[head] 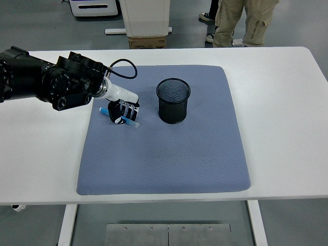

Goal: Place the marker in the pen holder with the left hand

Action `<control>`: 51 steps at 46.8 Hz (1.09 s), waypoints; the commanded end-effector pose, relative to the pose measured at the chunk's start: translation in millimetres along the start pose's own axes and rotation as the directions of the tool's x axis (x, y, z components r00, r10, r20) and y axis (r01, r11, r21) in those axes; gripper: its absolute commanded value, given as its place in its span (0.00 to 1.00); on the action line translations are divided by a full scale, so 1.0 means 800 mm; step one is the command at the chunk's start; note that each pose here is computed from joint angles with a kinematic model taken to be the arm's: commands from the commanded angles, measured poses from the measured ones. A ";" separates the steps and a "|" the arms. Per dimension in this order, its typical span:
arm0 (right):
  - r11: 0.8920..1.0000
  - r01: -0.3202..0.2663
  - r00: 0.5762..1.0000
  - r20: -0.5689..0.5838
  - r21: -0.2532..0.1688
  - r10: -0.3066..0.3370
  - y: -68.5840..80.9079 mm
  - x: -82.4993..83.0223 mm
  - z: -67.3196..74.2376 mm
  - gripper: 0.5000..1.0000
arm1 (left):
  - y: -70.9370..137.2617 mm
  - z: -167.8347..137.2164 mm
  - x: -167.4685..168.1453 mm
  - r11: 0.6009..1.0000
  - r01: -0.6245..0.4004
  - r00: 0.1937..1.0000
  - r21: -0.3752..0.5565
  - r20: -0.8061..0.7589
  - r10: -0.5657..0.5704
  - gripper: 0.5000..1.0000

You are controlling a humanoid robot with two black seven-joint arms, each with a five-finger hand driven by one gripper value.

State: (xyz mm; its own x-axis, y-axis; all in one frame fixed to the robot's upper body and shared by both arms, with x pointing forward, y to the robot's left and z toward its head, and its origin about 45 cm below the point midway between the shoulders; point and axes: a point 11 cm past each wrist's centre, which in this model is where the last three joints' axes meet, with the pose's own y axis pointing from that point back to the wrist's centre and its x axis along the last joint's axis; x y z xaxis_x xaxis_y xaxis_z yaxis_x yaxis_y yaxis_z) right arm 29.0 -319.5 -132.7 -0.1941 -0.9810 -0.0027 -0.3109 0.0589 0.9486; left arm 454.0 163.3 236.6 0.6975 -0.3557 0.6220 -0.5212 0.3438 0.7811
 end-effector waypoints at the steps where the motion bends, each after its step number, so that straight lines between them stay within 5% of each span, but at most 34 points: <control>1: 1.000 0.000 1.000 -0.001 0.000 0.000 0.000 0.000 0.000 1.00 | 0.000 0.000 0.000 1.000 0.000 1.000 0.000 0.002 0.000 0.04; 51: 1.000 0.000 1.000 0.000 0.000 0.000 0.000 0.000 0.000 1.00 | 0.034 -0.010 0.046 0.998 -0.060 0.998 0.009 0.003 0.060 0.00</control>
State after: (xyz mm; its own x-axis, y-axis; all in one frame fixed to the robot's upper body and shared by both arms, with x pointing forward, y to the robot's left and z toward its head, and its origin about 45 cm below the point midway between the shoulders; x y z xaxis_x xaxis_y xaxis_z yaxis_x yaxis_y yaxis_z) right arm 29.0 -319.6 -132.7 -0.1939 -0.9810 -0.0026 -0.3113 0.0590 0.9485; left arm 467.7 163.4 274.6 0.6638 -0.3418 0.6652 -0.5614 0.3600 0.7452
